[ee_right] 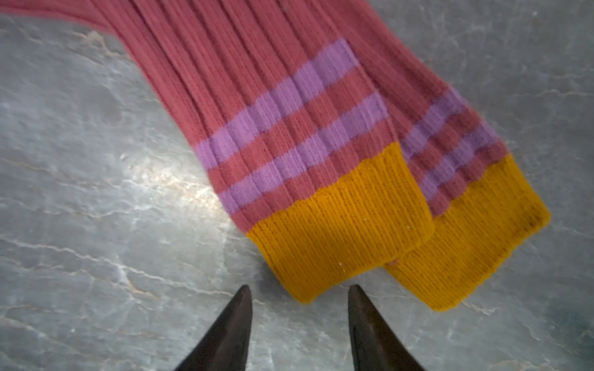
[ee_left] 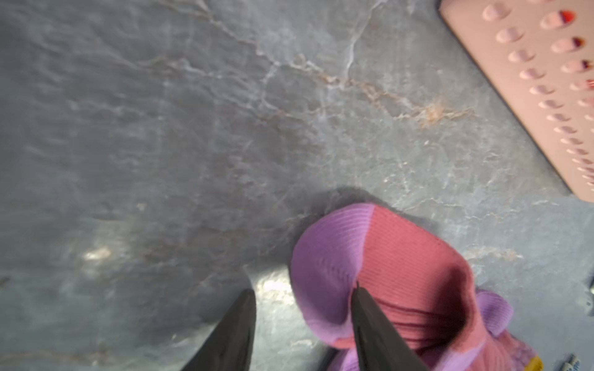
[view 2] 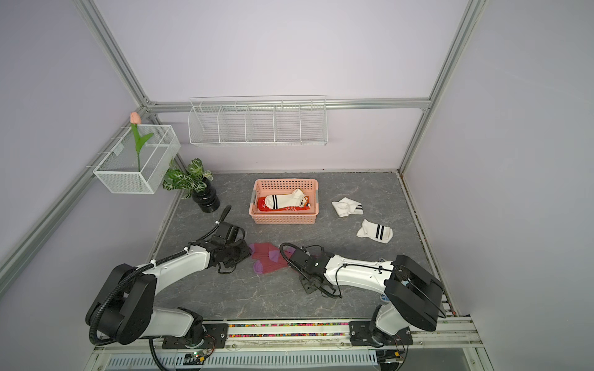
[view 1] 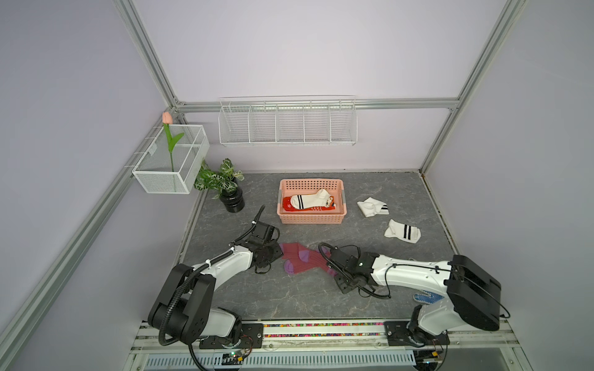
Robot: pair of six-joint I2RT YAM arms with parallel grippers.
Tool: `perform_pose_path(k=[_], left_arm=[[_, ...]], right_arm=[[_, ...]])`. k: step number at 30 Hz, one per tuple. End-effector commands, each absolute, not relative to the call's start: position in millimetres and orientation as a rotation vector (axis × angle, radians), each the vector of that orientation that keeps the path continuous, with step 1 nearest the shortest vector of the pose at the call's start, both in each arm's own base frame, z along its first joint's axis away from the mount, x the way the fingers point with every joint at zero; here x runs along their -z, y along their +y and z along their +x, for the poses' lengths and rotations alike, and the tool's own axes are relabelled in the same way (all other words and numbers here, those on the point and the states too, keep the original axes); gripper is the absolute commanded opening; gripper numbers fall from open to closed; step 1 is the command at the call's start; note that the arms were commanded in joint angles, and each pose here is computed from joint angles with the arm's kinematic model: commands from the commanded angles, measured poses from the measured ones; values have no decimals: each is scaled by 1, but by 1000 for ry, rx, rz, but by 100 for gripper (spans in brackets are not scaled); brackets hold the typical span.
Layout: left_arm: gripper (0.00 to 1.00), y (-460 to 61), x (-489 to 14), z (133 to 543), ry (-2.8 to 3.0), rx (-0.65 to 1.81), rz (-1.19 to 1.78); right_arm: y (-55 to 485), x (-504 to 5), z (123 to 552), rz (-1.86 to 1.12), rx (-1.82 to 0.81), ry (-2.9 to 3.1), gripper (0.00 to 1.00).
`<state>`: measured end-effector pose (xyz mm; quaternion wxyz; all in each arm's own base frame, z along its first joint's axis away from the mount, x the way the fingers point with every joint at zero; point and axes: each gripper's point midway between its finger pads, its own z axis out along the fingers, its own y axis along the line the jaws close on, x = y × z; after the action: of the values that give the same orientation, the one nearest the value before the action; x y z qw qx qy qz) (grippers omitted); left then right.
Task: Place the socks together as a pair
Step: Flatten out the sock.
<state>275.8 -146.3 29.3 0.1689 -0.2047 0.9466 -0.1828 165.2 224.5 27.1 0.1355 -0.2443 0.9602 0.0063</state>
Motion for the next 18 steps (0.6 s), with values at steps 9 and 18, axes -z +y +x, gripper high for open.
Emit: perform_pose_path(k=[9,18], left_arm=[[36,-143,-9,269,2738,491,-606],[16,-143,-10,271,2747,477,-572]], right_arm=[[226,-8,161,-623,-38,2821,45],[224,-9,162,-607,-37,2811,22]])
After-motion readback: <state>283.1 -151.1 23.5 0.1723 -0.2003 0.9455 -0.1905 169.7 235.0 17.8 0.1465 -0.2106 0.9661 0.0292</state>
